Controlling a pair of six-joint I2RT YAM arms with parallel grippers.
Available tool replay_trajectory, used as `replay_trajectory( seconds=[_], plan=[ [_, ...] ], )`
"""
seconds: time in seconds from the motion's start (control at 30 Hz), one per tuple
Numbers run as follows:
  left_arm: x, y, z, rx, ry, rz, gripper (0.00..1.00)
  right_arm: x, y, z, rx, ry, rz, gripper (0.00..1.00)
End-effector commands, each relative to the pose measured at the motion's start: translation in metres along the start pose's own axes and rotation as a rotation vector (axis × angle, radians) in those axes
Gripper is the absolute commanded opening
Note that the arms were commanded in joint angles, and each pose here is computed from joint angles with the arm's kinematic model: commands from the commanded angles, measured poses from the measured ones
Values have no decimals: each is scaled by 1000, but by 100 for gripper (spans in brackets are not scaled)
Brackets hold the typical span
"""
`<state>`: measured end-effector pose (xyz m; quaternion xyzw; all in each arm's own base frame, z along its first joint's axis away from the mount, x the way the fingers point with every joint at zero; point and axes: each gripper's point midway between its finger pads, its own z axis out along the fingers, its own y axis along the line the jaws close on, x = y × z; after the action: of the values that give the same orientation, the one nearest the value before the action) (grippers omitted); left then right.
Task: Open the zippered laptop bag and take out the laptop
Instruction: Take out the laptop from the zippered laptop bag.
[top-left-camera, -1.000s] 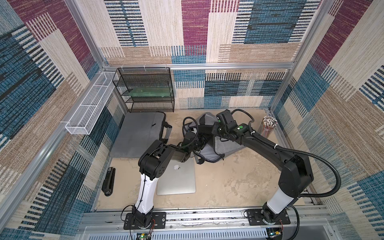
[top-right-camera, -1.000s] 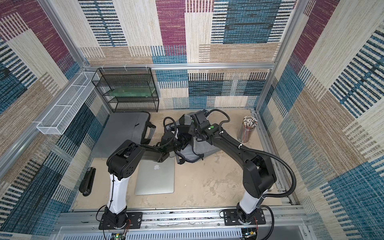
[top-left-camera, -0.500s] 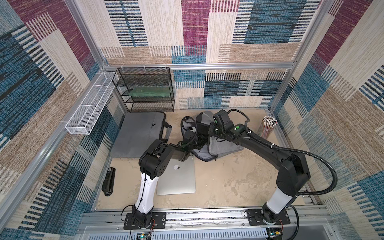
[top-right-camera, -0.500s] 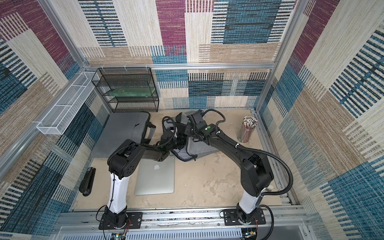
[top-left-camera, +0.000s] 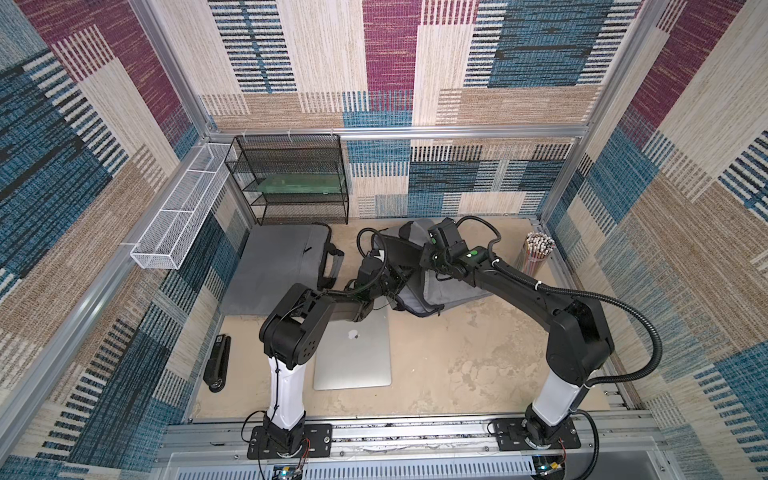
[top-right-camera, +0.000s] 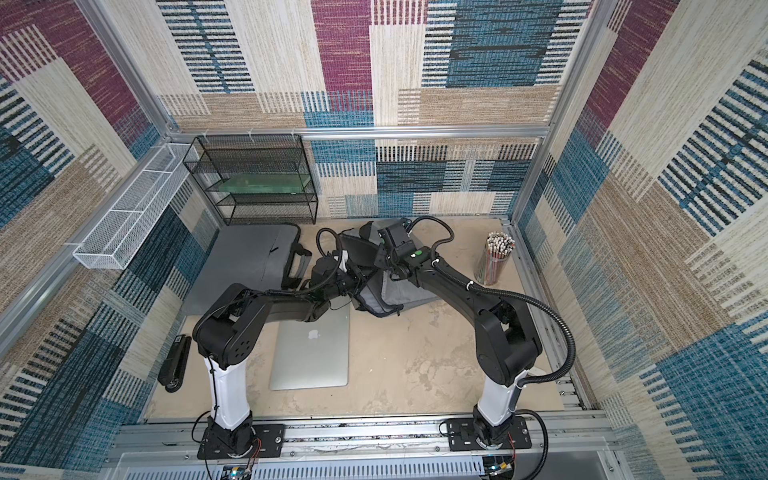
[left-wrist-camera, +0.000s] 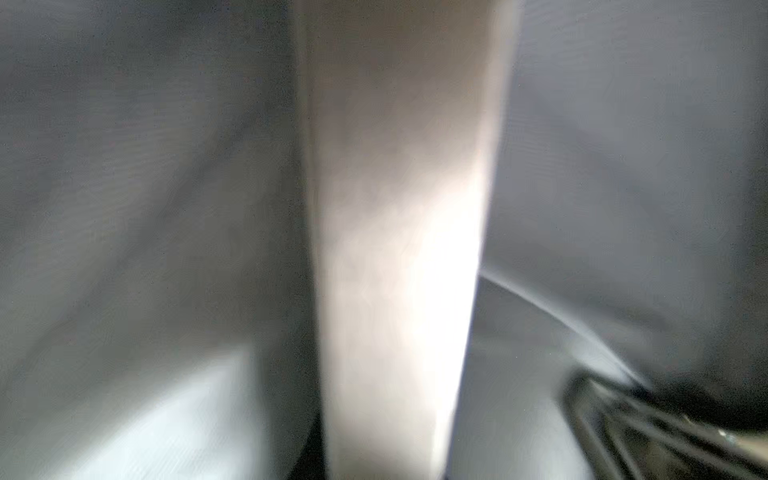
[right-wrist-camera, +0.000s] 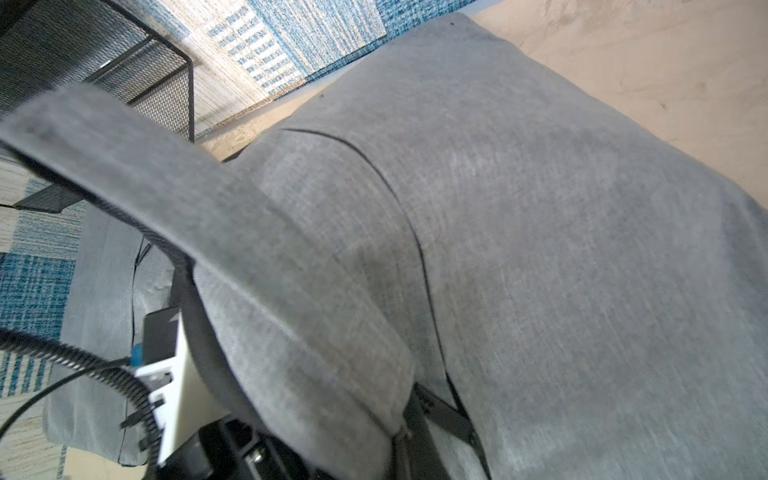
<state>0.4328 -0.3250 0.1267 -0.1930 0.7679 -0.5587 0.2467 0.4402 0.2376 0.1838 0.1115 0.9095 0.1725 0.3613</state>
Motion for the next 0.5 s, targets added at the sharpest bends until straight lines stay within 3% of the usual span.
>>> replay_trajectory(
  seconds=[0.0,0.23,0.47],
  plan=[
    [-5,-48,-16,164,-6,92,0,-20,6,5,-36,-67,-51,0],
    [-10,-57,-43,173,-13,101,0,-40,1,25,-48,-73,-155,0],
    [0,-54,-50,170,44,62,0,-65,-34,53,113,-73,-162,0]
  ],
)
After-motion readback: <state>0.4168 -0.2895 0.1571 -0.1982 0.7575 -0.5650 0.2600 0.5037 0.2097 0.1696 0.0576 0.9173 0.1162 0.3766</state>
